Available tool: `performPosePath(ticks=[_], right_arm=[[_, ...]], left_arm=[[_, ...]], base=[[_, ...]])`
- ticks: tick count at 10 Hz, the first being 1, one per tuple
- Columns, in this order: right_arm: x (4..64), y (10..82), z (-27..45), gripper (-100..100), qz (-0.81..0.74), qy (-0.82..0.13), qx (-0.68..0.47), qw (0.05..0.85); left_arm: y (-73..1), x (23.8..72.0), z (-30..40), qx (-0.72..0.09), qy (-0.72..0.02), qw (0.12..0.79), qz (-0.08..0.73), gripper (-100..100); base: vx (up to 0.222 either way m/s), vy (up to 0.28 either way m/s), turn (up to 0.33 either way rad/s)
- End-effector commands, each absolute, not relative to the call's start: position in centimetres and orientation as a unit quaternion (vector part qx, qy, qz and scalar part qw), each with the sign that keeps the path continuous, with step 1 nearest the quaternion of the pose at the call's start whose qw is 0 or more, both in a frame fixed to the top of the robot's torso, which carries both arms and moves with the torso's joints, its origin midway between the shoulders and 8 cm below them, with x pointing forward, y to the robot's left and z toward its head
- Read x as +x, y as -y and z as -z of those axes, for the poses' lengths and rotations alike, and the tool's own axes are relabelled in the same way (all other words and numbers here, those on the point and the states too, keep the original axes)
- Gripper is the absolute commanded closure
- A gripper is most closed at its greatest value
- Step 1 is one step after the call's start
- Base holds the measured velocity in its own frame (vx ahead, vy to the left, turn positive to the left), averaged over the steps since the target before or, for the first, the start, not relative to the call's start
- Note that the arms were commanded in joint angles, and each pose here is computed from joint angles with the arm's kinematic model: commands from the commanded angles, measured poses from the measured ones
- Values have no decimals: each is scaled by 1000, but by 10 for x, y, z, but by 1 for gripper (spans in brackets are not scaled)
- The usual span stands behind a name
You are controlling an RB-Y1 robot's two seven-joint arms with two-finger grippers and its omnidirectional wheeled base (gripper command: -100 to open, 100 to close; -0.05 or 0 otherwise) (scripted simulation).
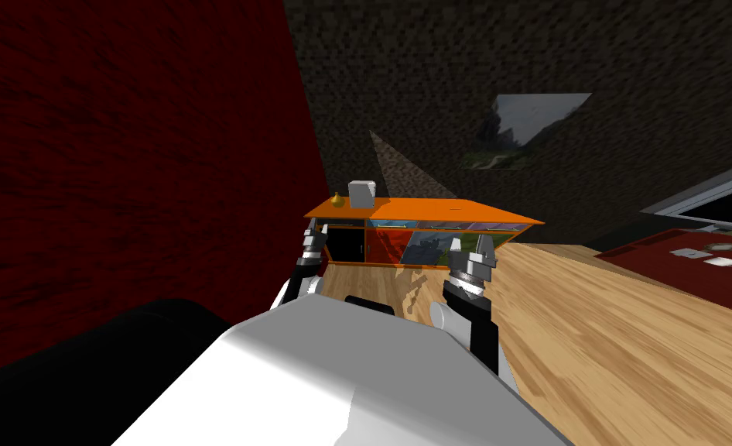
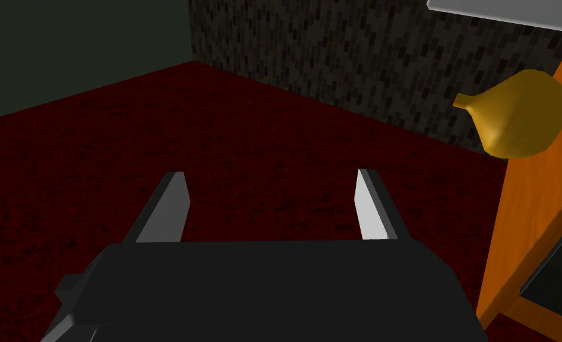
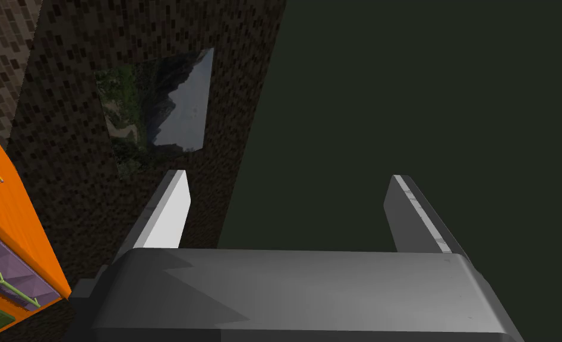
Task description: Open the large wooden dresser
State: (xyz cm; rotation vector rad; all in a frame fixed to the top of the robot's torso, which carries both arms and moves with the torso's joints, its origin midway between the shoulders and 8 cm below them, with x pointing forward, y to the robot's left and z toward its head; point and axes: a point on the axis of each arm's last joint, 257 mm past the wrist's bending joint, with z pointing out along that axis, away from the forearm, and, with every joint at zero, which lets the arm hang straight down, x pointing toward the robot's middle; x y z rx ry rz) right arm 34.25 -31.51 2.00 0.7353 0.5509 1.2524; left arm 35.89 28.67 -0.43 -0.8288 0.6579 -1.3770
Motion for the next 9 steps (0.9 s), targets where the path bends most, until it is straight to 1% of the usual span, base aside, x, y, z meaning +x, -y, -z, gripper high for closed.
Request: performPosePath(ticks=[1, 9], right_arm=[[342, 315, -20, 0, -565, -249, 332, 713], [342, 315, -20, 0, -565, -248, 332, 713]], left_arm=[[-287, 359, 4, -364, -289, 646, 605, 0], [-287, 359, 4, -364, -289, 646, 605, 0]], base=[[0, 0, 0], [0, 0, 0]])
